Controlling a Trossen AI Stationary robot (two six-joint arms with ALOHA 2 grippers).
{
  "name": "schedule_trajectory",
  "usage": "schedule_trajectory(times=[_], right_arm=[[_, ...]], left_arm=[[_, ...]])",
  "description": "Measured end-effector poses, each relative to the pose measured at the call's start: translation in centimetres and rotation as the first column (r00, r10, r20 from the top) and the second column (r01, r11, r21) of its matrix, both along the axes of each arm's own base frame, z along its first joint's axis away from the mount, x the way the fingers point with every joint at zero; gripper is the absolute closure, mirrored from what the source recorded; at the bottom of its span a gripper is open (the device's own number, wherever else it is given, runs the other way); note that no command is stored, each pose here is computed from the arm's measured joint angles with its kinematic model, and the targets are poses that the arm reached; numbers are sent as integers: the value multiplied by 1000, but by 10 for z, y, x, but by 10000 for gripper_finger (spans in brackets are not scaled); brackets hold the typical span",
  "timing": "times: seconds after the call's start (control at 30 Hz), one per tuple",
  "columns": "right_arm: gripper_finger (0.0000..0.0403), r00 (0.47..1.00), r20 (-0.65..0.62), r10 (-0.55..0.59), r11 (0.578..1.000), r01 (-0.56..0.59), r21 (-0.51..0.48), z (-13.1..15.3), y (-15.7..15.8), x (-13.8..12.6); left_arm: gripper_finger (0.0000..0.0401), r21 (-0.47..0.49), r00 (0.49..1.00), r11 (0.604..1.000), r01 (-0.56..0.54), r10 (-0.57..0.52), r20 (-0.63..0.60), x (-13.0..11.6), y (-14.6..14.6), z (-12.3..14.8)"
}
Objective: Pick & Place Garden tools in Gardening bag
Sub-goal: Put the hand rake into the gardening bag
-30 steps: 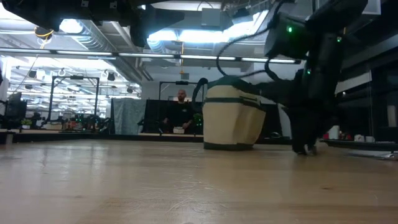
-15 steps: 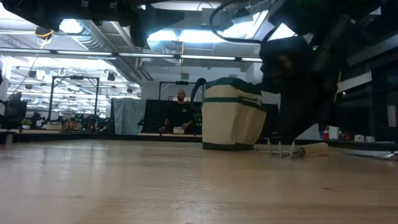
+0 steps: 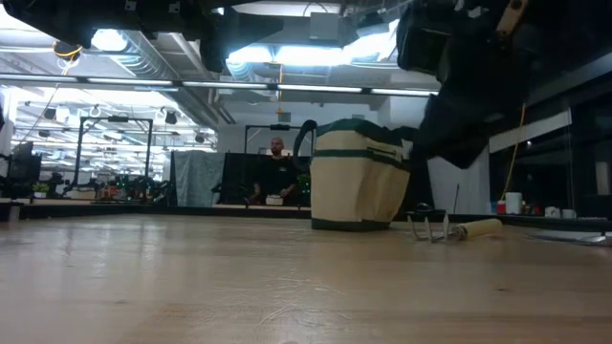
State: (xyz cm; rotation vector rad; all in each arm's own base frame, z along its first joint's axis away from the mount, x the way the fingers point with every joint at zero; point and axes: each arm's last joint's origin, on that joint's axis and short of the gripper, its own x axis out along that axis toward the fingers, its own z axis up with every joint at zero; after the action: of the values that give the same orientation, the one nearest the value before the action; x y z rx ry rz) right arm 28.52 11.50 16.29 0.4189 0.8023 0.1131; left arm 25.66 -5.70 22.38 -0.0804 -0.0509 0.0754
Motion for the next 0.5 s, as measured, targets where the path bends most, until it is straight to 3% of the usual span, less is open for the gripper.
schedule_trajectory(times=[0.2,0.5], right_arm=[[300,999,2,36,998,-36,-41,-1,1,-1],[219,999,2,42,998,-42,-38,-1,2,-2]], left_arm=[[150,0,1000,1000,0,0,0,0,0,0],[150,0,1000,1000,0,0,0,0,0,0]])
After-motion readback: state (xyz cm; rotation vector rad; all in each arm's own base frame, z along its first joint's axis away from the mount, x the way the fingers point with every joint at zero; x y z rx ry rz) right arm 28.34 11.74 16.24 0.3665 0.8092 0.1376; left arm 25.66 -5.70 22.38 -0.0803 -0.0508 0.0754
